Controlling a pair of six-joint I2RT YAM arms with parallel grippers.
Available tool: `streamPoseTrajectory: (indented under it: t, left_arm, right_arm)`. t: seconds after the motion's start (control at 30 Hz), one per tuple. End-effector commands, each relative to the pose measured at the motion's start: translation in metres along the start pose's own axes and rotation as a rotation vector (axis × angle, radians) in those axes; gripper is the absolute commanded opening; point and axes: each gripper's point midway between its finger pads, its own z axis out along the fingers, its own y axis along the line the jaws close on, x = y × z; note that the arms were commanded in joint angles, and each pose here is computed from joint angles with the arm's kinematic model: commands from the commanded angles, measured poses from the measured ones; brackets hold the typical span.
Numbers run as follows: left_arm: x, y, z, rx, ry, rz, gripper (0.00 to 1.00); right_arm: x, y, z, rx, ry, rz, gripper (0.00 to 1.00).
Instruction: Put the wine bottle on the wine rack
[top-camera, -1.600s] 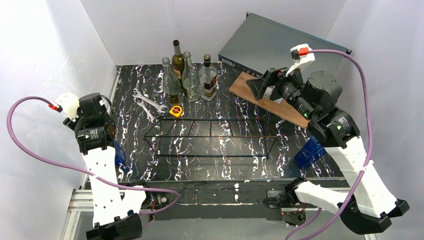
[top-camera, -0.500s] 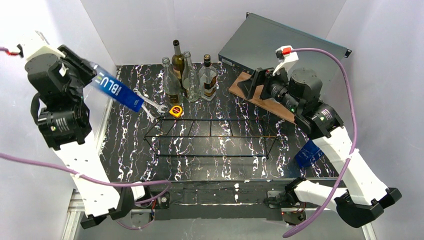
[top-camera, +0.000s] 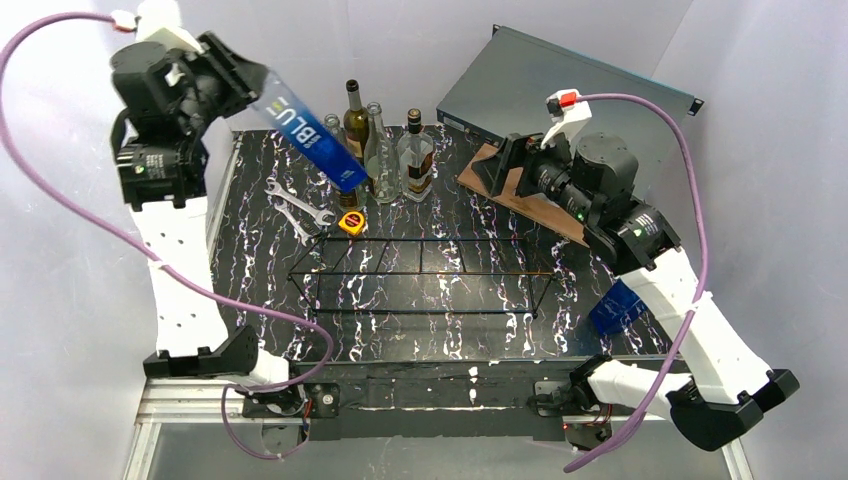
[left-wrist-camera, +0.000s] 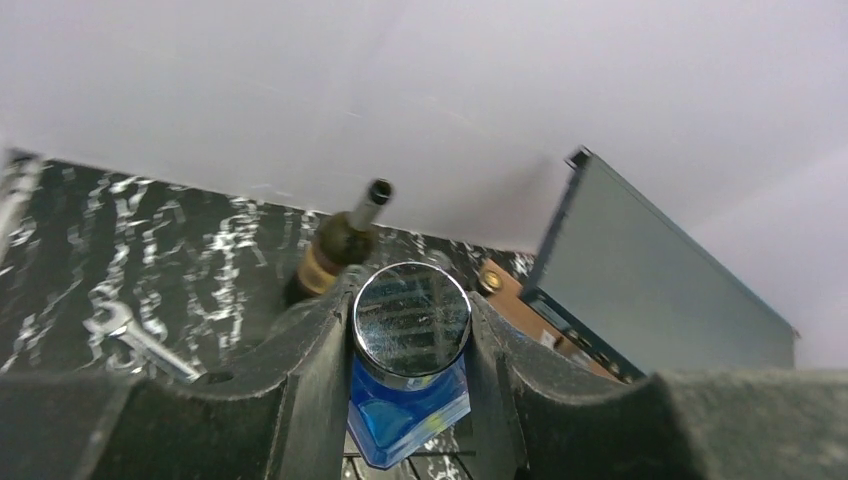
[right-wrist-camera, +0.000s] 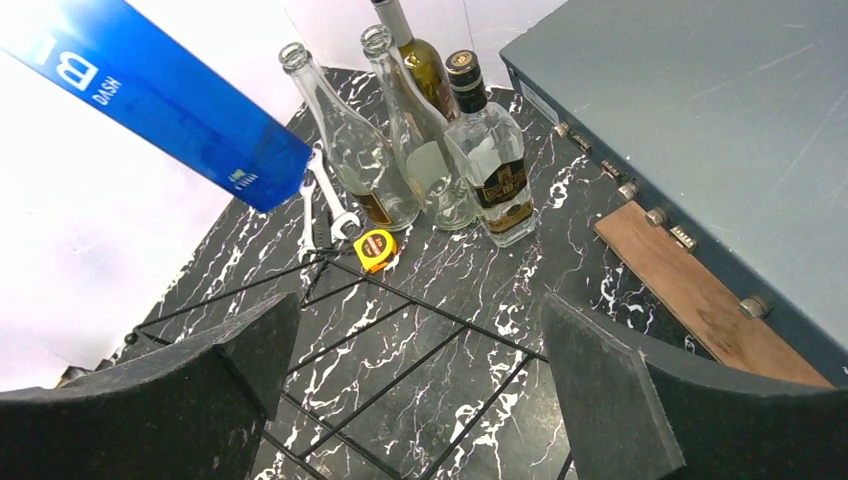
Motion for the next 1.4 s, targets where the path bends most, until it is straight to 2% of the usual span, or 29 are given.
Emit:
streamPoseTrajectory:
  t: [0.0, 0.23, 0.4, 0.6, 0.73, 0.83, 1.03, 1.2, 1.37]
  left_arm:
    - [-0.041, -0.101, -0.029, 0.327, -0.168, 0.073, 0.00]
    - [0.005, -0.137, -0.003, 0.426, -0.072, 0.197, 0.00]
    - [0.042, -0.158, 0.014, 0.446, -0.023, 0.296, 0.00]
    - [0.088, -0.181, 0.027, 0.464, 0.044, 0.389, 0.00]
    - [0.119, -0.191, 0.034, 0.469, 0.064, 0.502, 0.00]
    - [0.133, -0.187, 0.044, 0.423, 0.052, 0.587, 0.00]
    - [0.143, -0.173, 0.055, 0.360, 0.054, 0.643, 0.00]
    - [0.161, -0.161, 0.060, 0.341, 0.059, 0.634, 0.00]
    - [0.177, -0.147, 0.063, 0.311, 0.052, 0.614, 0.00]
  right_arm:
    - [-0.022, 0.005, 0.001, -0.010, -0.066, -0.009, 1.00]
    - [-0.028, 0.000, -0.012, 0.017, -0.097, -0.017, 1.00]
    - [-0.022, -0.005, -0.013, 0.036, -0.074, -0.031, 1.00]
    - [-0.030, -0.008, -0.027, 0.059, -0.114, -0.030, 1.00]
    - [-0.019, -0.015, -0.028, 0.081, -0.098, -0.037, 1.00]
    - [-0.017, -0.018, -0.030, 0.094, -0.086, -0.054, 1.00]
    - [-0.018, -0.021, -0.033, 0.109, -0.095, -0.065, 1.00]
    - [-0.005, -0.025, -0.025, 0.116, -0.060, -0.076, 1.00]
    - [-0.010, -0.024, -0.024, 0.112, -0.070, -0.083, 1.00]
